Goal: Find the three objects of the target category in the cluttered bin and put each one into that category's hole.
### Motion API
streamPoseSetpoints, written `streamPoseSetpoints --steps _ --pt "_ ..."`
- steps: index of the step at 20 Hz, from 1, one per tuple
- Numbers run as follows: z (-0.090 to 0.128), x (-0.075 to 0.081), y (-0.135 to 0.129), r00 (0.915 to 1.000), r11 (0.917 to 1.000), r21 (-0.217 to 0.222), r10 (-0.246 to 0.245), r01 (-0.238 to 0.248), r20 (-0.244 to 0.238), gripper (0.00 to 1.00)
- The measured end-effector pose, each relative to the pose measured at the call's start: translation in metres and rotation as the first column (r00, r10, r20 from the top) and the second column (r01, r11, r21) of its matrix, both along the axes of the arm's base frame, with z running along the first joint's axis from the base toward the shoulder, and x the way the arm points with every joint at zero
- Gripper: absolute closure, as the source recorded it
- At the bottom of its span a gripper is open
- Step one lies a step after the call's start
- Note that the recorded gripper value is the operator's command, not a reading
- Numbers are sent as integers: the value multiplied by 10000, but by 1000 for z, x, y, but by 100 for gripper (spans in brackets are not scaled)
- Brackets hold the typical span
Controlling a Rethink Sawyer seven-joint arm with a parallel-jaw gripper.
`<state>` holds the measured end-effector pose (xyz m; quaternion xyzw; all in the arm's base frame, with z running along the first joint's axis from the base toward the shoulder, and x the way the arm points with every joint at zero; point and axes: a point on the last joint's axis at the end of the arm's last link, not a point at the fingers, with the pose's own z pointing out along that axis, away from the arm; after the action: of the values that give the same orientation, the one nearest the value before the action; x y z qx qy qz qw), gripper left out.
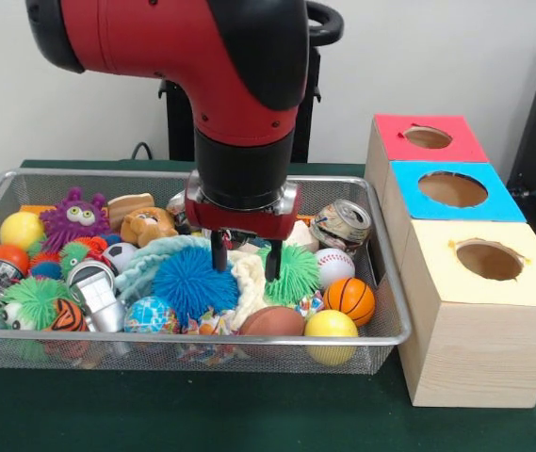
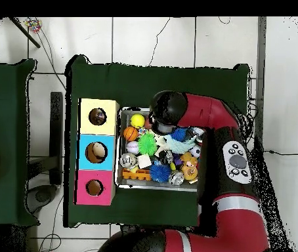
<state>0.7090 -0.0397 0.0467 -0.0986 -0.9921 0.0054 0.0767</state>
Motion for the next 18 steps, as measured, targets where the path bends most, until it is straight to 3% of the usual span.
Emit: streamPoseSetpoints --steps 8,12,18 --pt "-12 -18 25 9987 9994 110 341 -337 -389 0" --pt "-21 -22 37 9985 9986 102 521 -520 -150 0" --pt "-39 -19 53 9950 9972 31 749 -753 654 0"
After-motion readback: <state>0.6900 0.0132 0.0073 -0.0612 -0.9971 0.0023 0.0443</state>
